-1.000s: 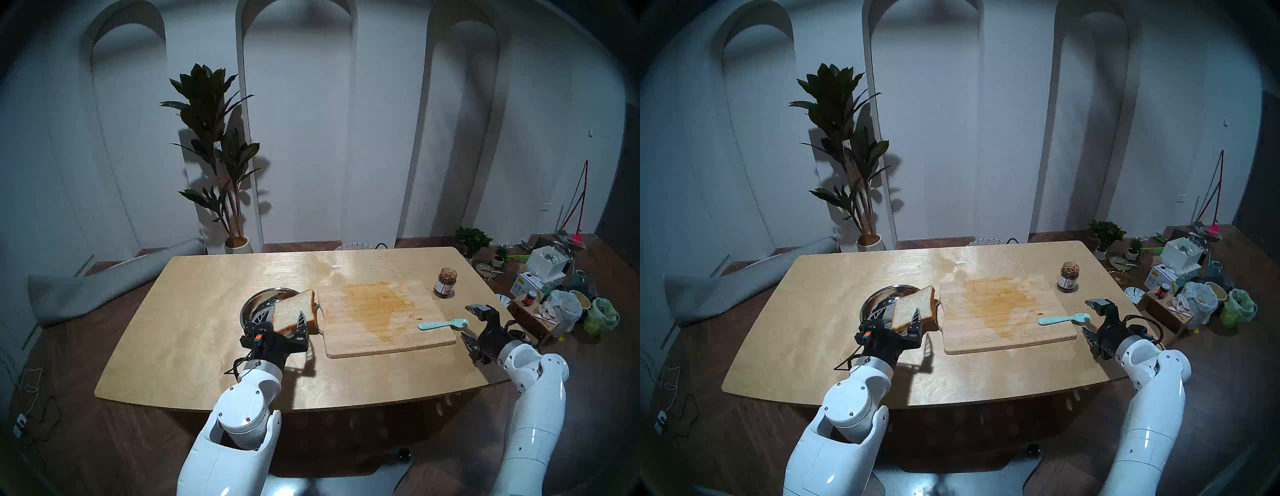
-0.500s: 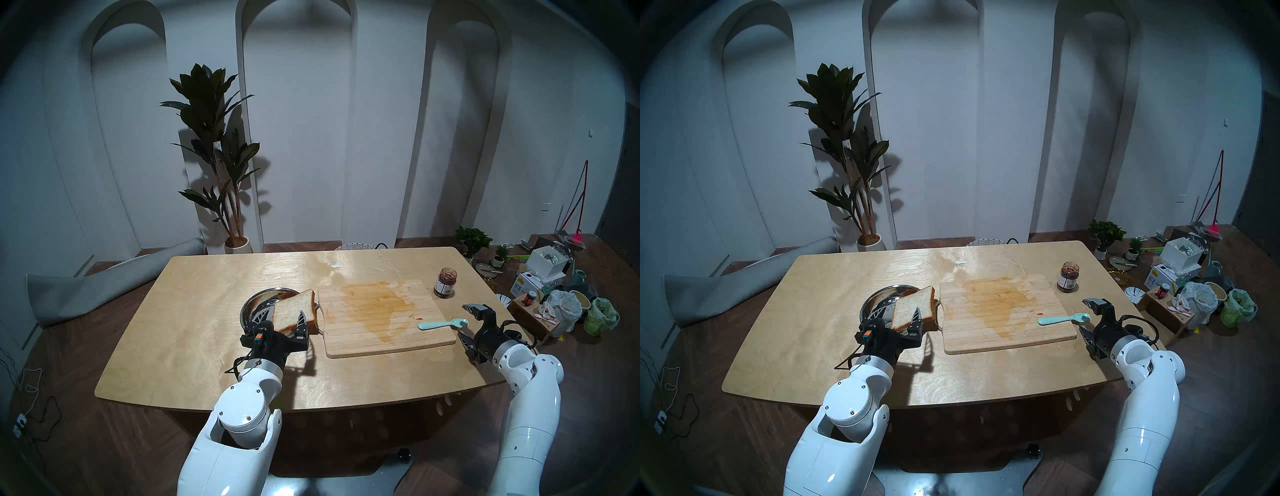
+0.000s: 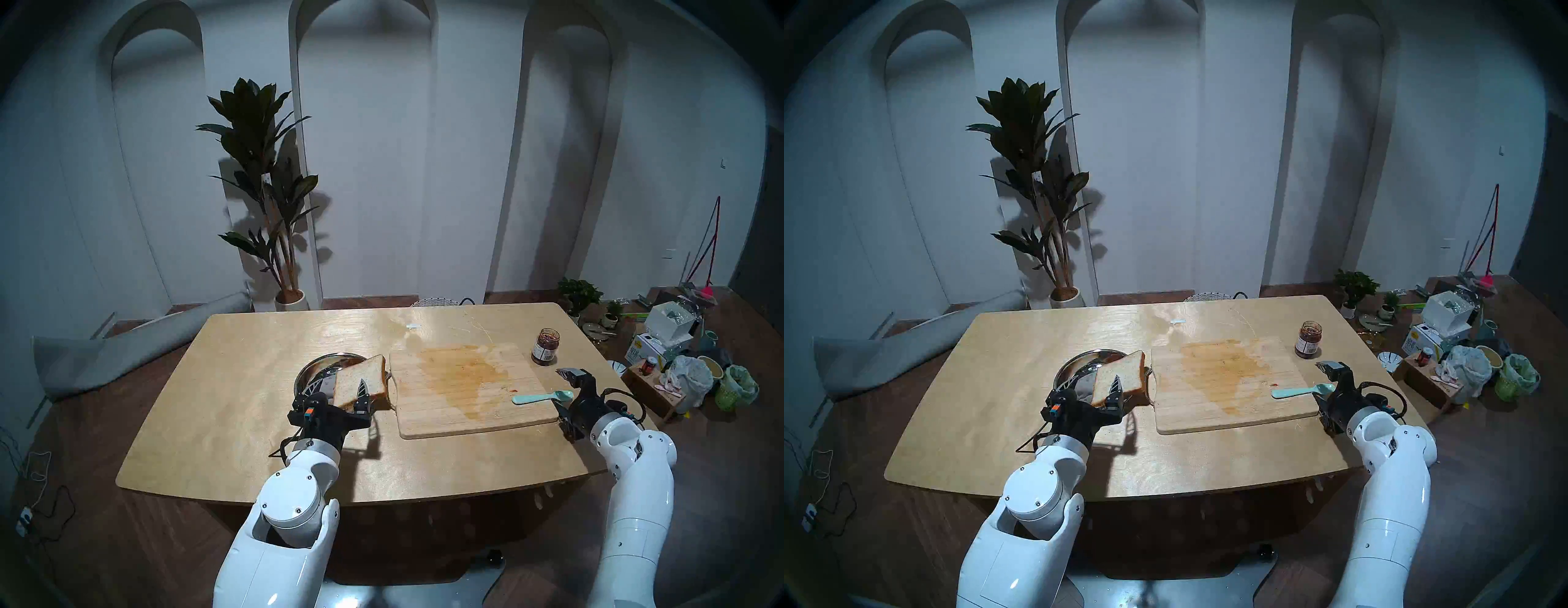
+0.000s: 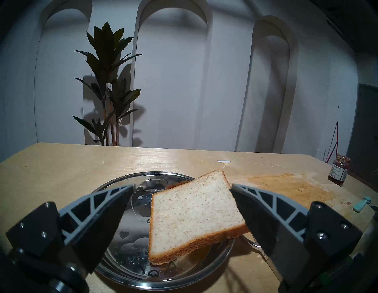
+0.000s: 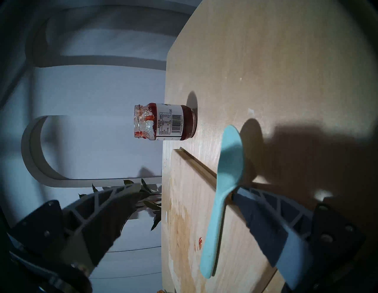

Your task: Spread jam over the slice of bread with the knife

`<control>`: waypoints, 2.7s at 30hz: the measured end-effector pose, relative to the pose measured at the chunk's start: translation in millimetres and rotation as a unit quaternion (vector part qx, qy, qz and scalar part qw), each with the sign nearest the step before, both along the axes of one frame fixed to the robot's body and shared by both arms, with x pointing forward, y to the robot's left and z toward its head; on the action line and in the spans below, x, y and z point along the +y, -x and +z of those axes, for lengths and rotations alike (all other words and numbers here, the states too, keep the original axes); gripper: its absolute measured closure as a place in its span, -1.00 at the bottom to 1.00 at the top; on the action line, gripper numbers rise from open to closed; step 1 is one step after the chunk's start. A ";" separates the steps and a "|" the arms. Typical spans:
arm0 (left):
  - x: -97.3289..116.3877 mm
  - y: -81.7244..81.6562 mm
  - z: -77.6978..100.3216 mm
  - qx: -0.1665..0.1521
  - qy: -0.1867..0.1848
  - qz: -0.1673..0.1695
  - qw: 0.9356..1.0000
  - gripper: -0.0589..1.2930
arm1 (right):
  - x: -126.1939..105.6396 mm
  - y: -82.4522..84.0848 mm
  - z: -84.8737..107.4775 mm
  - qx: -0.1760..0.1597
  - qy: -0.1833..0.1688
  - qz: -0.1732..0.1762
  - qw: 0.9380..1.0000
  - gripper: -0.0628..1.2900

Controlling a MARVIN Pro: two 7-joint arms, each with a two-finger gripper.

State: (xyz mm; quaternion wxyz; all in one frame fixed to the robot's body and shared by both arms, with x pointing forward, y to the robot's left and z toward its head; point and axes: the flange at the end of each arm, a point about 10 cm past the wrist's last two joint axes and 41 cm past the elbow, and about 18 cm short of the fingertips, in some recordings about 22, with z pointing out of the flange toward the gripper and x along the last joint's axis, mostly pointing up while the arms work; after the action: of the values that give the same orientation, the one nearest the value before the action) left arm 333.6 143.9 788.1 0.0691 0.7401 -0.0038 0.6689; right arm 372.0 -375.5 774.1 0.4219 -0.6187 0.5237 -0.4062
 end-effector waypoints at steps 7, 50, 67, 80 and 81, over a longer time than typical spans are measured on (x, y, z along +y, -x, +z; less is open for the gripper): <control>3.1 -1.0 -0.1 0.000 0.001 0.000 1.000 -0.91 | 2.5 -5.1 -0.6 -0.004 0.001 -0.010 1.000 -0.89; -0.7 -3.3 -0.6 0.003 0.002 -0.006 1.000 -0.91 | -5.1 -25.5 -1.6 -0.013 0.004 -0.014 1.000 -0.89; -7.2 -2.3 -1.5 0.006 -0.001 0.009 1.000 -0.91 | 0.7 -53.6 -2.5 -0.016 -0.002 0.004 1.000 -0.89; 2.3 -3.4 -1.9 0.007 0.003 0.021 1.000 -0.91 | 4.5 -63.7 -4.0 -0.009 0.001 -0.002 1.000 -0.82; 3.2 -3.4 -2.0 0.007 0.004 0.021 1.000 -0.91 | 4.8 -64.3 -4.5 -0.007 0.001 -0.002 1.000 -0.81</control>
State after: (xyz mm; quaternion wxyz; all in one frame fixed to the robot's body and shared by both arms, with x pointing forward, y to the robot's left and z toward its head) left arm 337.0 147.1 786.1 0.0574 0.7444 0.0149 0.6651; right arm 436.3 -370.7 769.6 0.4241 -0.6151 0.5213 -0.4124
